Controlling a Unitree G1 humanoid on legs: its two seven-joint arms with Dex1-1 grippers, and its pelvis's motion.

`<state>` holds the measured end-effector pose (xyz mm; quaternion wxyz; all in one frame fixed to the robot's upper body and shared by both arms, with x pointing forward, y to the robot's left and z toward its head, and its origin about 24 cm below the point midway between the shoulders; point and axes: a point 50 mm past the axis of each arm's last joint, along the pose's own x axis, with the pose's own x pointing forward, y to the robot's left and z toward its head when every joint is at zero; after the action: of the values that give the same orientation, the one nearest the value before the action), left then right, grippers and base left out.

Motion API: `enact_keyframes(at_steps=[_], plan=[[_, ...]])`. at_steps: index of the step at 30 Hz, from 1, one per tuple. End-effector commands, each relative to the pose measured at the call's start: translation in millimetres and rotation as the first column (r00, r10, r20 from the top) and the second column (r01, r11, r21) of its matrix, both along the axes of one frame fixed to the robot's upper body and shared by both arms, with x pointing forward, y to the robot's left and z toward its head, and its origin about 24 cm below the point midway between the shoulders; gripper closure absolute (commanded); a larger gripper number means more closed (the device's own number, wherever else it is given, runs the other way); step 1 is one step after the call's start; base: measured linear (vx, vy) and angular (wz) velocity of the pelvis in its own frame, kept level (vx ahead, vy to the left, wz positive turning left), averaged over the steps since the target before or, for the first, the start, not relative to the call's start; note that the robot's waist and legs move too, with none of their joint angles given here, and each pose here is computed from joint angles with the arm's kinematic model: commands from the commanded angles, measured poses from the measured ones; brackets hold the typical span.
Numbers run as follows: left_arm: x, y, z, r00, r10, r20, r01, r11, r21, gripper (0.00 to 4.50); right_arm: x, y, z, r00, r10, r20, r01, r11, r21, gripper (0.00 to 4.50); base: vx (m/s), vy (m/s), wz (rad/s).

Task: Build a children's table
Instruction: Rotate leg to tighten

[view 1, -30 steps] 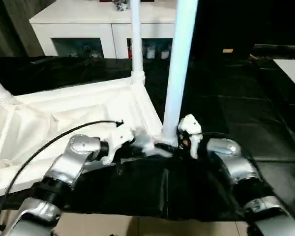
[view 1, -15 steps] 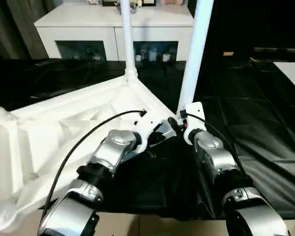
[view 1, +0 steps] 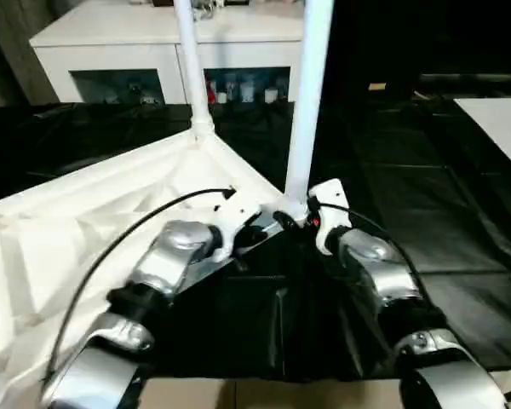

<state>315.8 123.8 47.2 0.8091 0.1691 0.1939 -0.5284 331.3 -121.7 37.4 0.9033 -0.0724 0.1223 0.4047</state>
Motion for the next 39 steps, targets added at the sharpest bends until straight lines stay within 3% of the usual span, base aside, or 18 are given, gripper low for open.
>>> enact_keyframes(at_steps=[1,8,15,27,31,34,35,38,39], plan=[[-18.9,-4.9,-17.3,0.983,-0.144,-0.117,0.149,0.988,0.034,4.5,-4.1,8.8,4.7,0.993,0.119,0.018,-0.119,0.993,-0.011,0.72,0.0,0.0,0.0],[-35.9,25.1,-12.5,0.958,-0.221,-0.183,0.238,0.968,0.077,4.5,-15.9,-8.9,13.9,0.945,0.326,-0.017,-0.326,0.945,-0.024,0.72,0.0,0.0,0.0],[-35.5,31.0,-10.6,0.964,-0.202,-0.172,0.219,0.972,0.088,4.5,-18.8,-9.1,13.9,0.916,0.399,-0.044,-0.4,0.916,-0.03,0.72,0.0,0.0,0.0],[-40.3,25.5,-13.8,0.961,-0.205,-0.188,0.222,0.973,0.071,4.5,-21.4,0.5,7.4,0.927,0.366,-0.076,-0.363,0.93,0.051,1.73,0.0,0.0,0.0],[-40.3,22.6,-18.3,0.964,-0.185,-0.192,0.203,0.976,0.08,4.5,-17.3,4.2,3.3,0.96,0.273,-0.068,-0.269,0.962,0.055,1.78,0.0,0.0,0.0],[-32.1,16.3,-24.6,0.982,-0.096,-0.164,0.114,0.988,0.1,4.5,-11.3,8.5,-1.7,0.988,0.134,-0.077,-0.129,0.989,0.067,1.79,0.0,0.0,0.0],[-24.1,8.5,-29.3,0.989,-0.009,-0.144,0.026,0.993,0.111,4.5,-7.2,11.8,-7.1,0.996,0.01,-0.084,-0.005,0.998,0.059,1.8,0.0,0.0,0.0],[-13.7,-1.0,-32.8,0.988,0.104,-0.117,-0.091,0.99,0.112,4.5,-2.8,13.6,-13.1,0.987,-0.13,-0.094,0.134,0.99,0.039,1.8,0.0,0.0,0.0],[-2.3,-11.6,-33.8,0.967,0.233,-0.099,-0.225,0.97,0.09,4.5,1.4,14.8,-18.5,0.96,-0.264,-0.096,0.265,0.964,0.006,1.8,0.0,0.0,0.0]])
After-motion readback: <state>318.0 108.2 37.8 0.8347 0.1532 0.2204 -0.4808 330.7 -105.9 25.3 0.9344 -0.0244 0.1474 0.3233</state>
